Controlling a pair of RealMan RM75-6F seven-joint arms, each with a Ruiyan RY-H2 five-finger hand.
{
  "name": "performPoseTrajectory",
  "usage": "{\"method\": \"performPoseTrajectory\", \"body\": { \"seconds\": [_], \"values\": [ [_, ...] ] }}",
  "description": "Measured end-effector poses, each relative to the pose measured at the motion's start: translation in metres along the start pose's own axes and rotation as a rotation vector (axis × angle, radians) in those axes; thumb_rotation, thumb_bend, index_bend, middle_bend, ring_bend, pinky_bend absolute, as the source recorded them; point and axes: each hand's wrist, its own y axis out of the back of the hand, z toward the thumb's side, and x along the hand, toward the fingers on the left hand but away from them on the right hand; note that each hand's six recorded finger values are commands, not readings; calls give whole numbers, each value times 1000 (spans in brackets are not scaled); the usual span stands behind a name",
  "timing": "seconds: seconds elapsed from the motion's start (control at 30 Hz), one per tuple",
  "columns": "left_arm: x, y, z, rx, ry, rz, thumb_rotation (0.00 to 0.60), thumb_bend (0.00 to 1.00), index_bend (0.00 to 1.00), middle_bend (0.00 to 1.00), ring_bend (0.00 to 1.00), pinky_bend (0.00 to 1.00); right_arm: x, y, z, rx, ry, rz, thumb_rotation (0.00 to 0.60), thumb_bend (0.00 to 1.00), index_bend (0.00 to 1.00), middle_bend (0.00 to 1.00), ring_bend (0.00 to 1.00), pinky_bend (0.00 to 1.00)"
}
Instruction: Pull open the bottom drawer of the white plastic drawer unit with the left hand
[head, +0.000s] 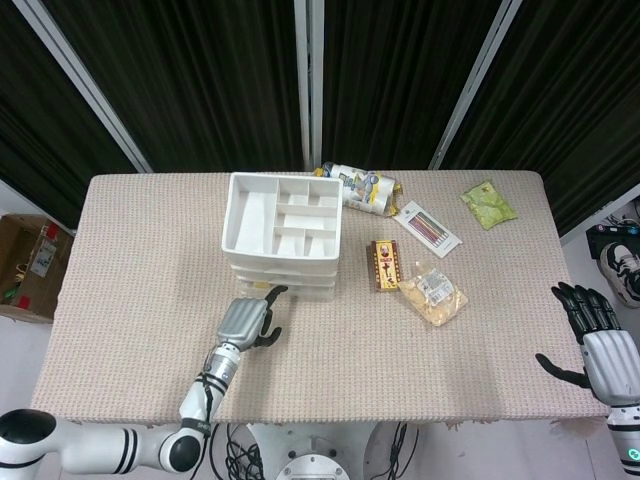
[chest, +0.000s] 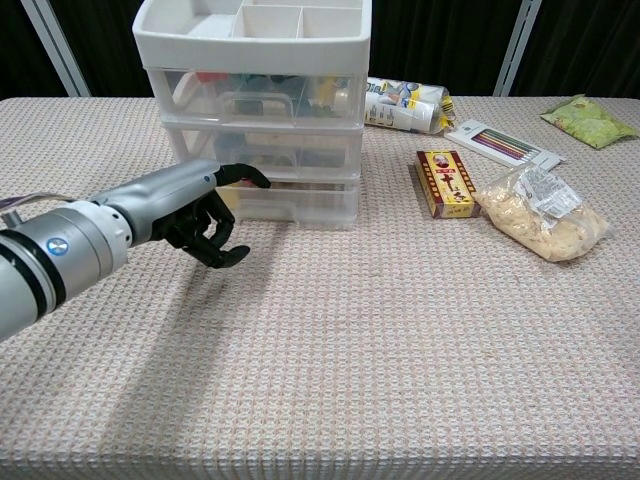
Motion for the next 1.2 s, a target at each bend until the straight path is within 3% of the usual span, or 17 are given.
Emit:
{"method": "performPoseTrajectory", "body": {
  "seconds": [0.63, 0.93, 1.2],
  "values": [
    [-39, 11, 13, 63, -77, -127, 600, 360, 301, 769, 886, 1000, 0, -3, -1, -5, 3, 9, 600, 89, 0, 63, 0, 9],
    [-66, 8, 10, 45, -92, -192, 600, 357, 303, 769, 886, 1000, 1, -3, -3, -8, -2, 8, 600, 90, 0, 63, 0, 9],
    [-73, 15, 14, 21, -116, -204, 600, 357, 302, 769, 886, 1000, 1, -1, -2, -4, -1, 2, 600, 89, 0, 63, 0, 9]
  ]
}}
